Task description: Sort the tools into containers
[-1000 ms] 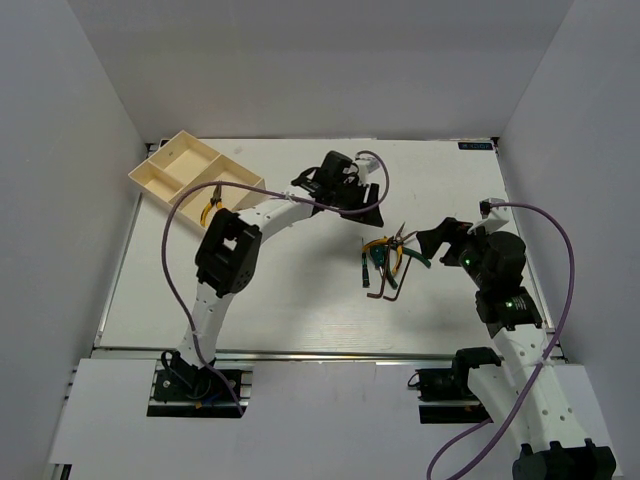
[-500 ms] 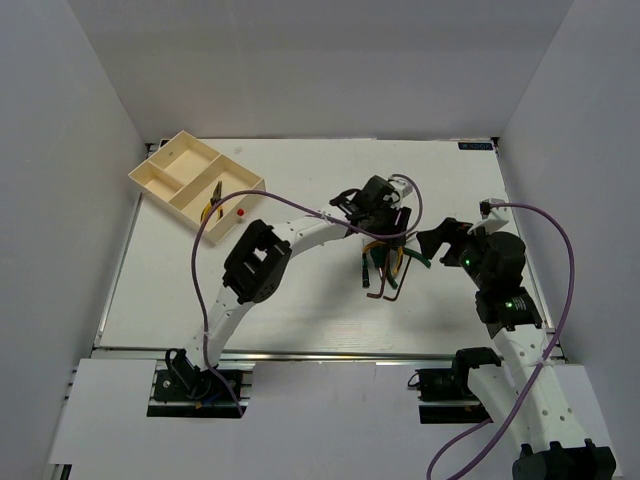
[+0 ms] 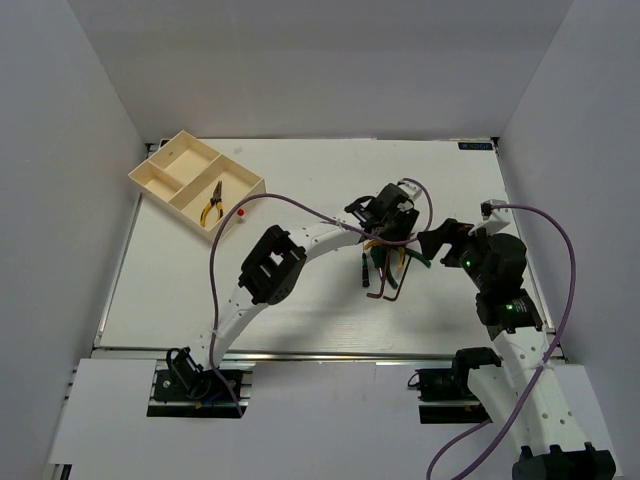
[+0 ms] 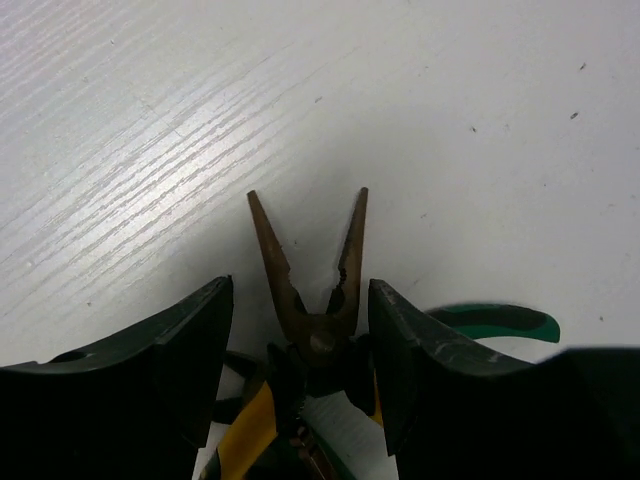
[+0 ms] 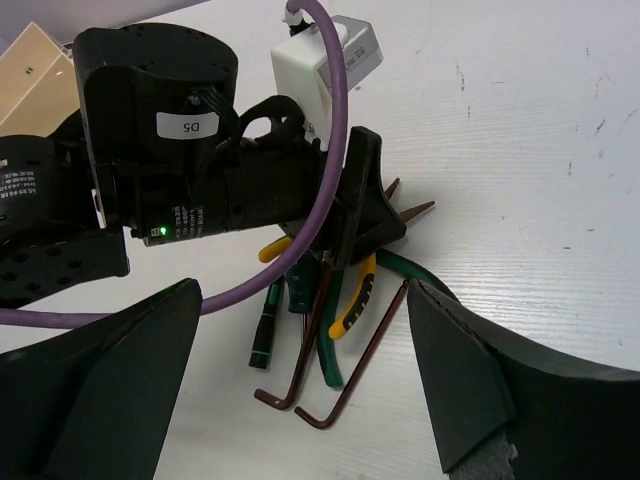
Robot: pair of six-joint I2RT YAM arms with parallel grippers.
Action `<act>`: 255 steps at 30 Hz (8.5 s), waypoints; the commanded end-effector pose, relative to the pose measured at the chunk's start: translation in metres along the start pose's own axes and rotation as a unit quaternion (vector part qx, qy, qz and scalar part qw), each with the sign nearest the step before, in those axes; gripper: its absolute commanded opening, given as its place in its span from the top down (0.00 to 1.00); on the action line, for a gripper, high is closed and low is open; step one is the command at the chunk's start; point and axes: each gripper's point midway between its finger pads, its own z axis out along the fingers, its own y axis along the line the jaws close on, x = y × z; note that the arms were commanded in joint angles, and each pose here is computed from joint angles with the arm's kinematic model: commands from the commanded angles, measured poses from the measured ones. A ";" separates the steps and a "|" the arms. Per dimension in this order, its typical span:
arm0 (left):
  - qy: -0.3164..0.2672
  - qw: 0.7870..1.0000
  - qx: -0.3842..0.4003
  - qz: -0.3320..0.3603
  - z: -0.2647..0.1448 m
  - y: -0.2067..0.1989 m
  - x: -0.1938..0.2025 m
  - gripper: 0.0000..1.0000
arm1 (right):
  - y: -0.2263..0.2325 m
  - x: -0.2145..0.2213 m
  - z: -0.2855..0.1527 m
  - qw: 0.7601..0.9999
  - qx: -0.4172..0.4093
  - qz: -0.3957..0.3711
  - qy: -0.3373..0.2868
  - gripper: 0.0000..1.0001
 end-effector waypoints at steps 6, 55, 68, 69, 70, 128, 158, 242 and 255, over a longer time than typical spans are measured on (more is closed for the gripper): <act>-0.049 0.998 -0.011 0.032 -0.006 -0.001 -0.018 0.55 | -0.001 -0.007 -0.001 1.000 0.005 0.000 -0.018 0.11; -0.299 0.887 -0.349 -0.051 -0.291 0.255 -0.131 1.00 | -0.003 -0.012 -0.006 0.999 0.013 0.006 -0.041 0.11; -0.253 0.829 -0.482 -0.130 -0.356 0.429 -0.055 1.00 | 0.001 0.000 -0.002 1.000 -0.002 0.006 -0.025 0.11; -0.250 0.828 -0.484 -0.129 -0.356 0.435 -0.051 1.00 | 0.002 -0.001 -0.002 1.000 -0.004 0.006 -0.026 0.11; -0.242 0.834 -0.478 -0.127 -0.349 0.441 -0.045 1.00 | 0.002 0.001 -0.002 1.000 -0.005 0.006 -0.024 0.11; -0.146 0.937 -0.174 -0.264 -0.373 0.253 0.055 0.02 | -0.036 0.054 0.076 0.984 0.072 0.027 0.163 0.42; -0.147 0.941 -0.176 -0.250 -0.374 0.251 0.063 0.02 | -0.069 0.126 0.138 0.887 -0.080 -0.250 0.380 0.53; -0.175 0.947 0.214 -0.165 -0.301 0.034 -0.096 0.23 | 0.145 -0.035 0.101 0.933 -0.288 -0.213 0.029 1.00; -0.134 0.973 0.118 -0.146 -0.245 0.035 -0.085 0.37 | 0.159 -0.049 0.117 0.937 -0.282 -0.206 0.022 1.00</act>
